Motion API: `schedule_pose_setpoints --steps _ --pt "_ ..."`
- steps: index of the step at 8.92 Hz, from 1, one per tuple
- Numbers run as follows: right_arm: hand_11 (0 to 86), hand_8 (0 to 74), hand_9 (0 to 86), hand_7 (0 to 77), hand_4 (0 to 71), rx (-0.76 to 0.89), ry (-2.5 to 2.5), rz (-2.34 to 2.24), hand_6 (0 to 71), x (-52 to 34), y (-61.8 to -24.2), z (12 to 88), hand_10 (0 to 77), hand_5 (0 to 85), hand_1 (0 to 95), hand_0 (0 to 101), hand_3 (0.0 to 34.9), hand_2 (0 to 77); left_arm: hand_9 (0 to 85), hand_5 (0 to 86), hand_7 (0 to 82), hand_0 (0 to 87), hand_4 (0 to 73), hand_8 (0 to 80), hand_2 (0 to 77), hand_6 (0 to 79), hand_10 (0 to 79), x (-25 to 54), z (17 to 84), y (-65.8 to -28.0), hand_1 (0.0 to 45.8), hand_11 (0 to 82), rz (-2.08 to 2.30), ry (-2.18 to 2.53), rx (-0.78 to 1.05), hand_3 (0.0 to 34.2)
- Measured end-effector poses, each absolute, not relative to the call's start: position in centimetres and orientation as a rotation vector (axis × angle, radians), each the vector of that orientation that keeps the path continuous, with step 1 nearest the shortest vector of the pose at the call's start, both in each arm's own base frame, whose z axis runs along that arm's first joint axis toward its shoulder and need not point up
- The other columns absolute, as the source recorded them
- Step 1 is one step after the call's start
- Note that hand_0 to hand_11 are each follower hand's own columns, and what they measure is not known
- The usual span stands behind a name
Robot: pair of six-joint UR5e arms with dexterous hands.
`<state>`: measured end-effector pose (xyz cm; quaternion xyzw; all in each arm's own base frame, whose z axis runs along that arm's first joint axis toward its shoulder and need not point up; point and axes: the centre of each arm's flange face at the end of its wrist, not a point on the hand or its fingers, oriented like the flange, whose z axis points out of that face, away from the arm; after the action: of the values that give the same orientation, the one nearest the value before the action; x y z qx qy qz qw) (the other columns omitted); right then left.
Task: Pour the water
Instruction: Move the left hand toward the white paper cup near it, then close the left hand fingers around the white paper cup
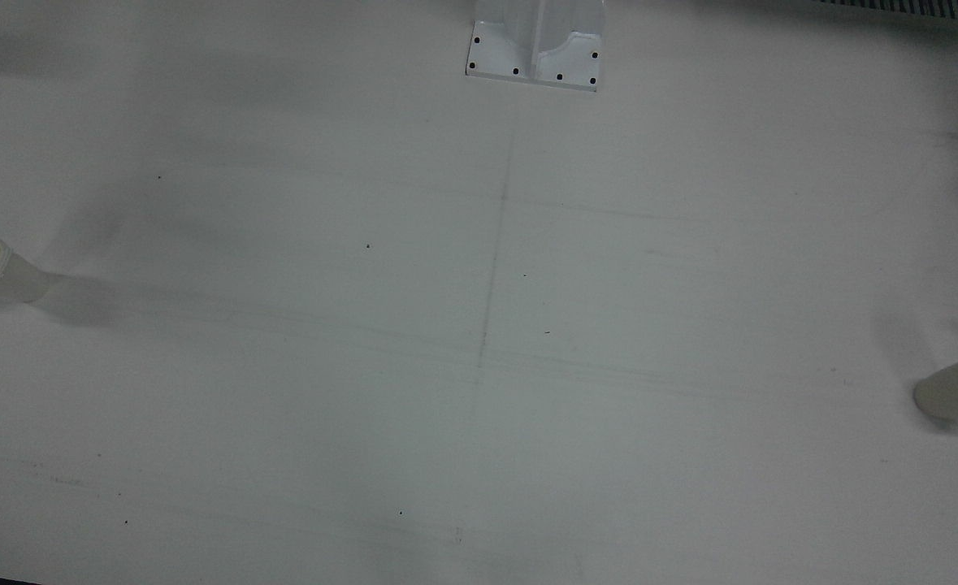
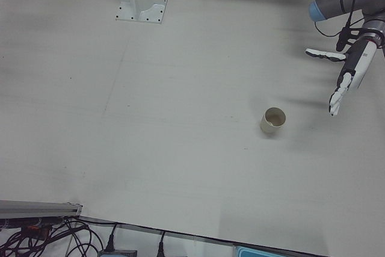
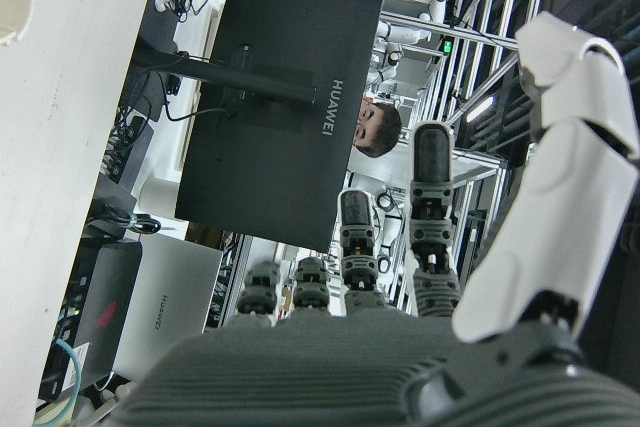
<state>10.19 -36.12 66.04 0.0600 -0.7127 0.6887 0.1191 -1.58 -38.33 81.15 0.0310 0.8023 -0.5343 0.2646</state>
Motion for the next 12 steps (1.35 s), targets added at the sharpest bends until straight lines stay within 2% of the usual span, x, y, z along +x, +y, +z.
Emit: schedule_pose_setpoints --steps 1,2,3,4,5,6,7,8,9,10,11,12 --pt "8.2 6.5 11.4 26.7 38.2 0.184 -2.081 1.999 19.6 10.0 -36.8 65.3 6.0 32.7 13.6 47 1.4 24.5 1.1 8.7 4.4 53.8 1.1 0.5 7.6 0.5 0.0 -0.2 82.7 -39.4 21.3 0.5 -1.421 2.156 0.078 0.0" --pt "9.3 4.4 11.4 26.2 33.3 0.187 -2.075 1.995 18.0 9.8 -37.2 65.0 6.0 32.7 10.9 47 1.4 21.8 1.1 8.7 4.4 53.8 1.1 0.5 7.6 0.5 0.0 1.1 83.7 -40.1 21.3 0.5 -1.409 2.150 0.080 0.0" --pt "9.3 5.4 11.4 26.2 34.4 0.187 -2.069 1.997 18.0 9.8 -37.3 64.9 6.0 30.5 13.1 47 1.4 21.8 0.5 7.1 4.4 53.8 1.1 0.5 4.4 0.5 0.0 2.1 84.3 -40.6 18.5 0.5 -1.404 2.148 0.084 0.0" --pt "9.3 5.4 11.4 26.2 36.0 0.186 -2.066 1.998 19.1 9.7 -37.4 64.8 6.0 31.1 13.1 47 1.4 21.3 1.1 5.4 2.7 48.0 1.1 0.5 1.6 0.5 0.5 3.4 84.5 -41.2 8.7 1.6 -1.398 2.147 0.083 0.0" --pt "8.7 6.0 11.4 26.2 36.0 0.186 -2.063 1.998 19.1 9.7 -37.4 64.9 5.5 32.7 12.5 47 1.4 23.5 1.1 6.5 2.7 48.0 7.6 0.5 1.6 0.5 0.0 4.9 84.4 -41.8 8.7 1.6 -1.386 2.144 0.086 0.0" --pt "8.2 5.4 11.4 25.1 35.5 0.185 -2.061 1.998 17.5 9.6 -37.4 64.8 5.5 31.1 12.5 47 1.3 23.5 0.5 5.4 3.8 48.1 2.7 0.5 1.6 0.5 0.0 6.2 84.2 -42.4 10.9 1.1 -1.373 2.140 0.090 0.0" --pt "8.2 5.4 11.4 25.1 35.5 0.184 -2.061 1.997 17.5 9.6 -37.4 64.8 5.5 31.1 12.5 47 1.3 23.5 1.1 5.4 3.8 48.5 2.2 0.5 1.6 0.5 0.0 7.0 83.9 -42.8 10.9 1.1 -1.372 2.133 0.093 0.0" --pt "8.2 6.0 10.9 25.1 35.5 0.182 -2.060 1.996 17.5 9.5 -37.4 64.8 5.5 31.1 12.5 47 1.3 23.5 1.1 8.7 3.8 49.3 2.2 0.5 1.6 0.5 0.0 7.4 83.7 -43.0 14.7 1.1 -1.377 2.123 0.096 0.0" --pt "8.2 5.4 10.9 25.1 34.9 0.179 -2.058 1.993 17.5 9.4 -37.5 64.8 5.5 30.0 10.4 47 1.3 22.4 0.5 8.7 3.8 49.3 2.2 0.5 1.6 0.5 0.0 7.6 83.6 -43.2 14.7 1.1 -1.377 2.111 0.113 0.0" --pt "8.2 5.4 10.9 24.5 32.7 0.177 -2.057 1.990 17.5 9.3 -37.5 64.8 5.5 30.0 12.0 47 1.4 21.3 1.1 8.7 5.4 52.3 1.6 0.5 1.6 0.5 0.5 7.6 83.6 -43.4 19.1 1.1 -1.381 2.104 0.132 0.0" --pt "8.2 6.0 10.4 24.5 32.7 0.175 -2.056 1.989 17.5 9.2 -37.5 64.8 5.5 30.0 12.0 47 1.4 21.3 1.1 9.8 4.9 52.3 1.6 0.5 1.6 0.5 0.0 7.6 83.5 -43.5 16.9 1.1 -1.387 2.102 0.146 0.0" --pt "8.2 6.0 10.4 24.5 32.7 0.175 -2.056 1.988 17.5 9.2 -37.5 64.8 5.5 29.5 12.0 47 1.3 20.7 1.1 9.8 4.9 52.4 1.6 0.5 1.6 0.5 0.0 7.8 83.4 -43.8 18.5 1.1 -1.390 2.100 0.154 0.0"
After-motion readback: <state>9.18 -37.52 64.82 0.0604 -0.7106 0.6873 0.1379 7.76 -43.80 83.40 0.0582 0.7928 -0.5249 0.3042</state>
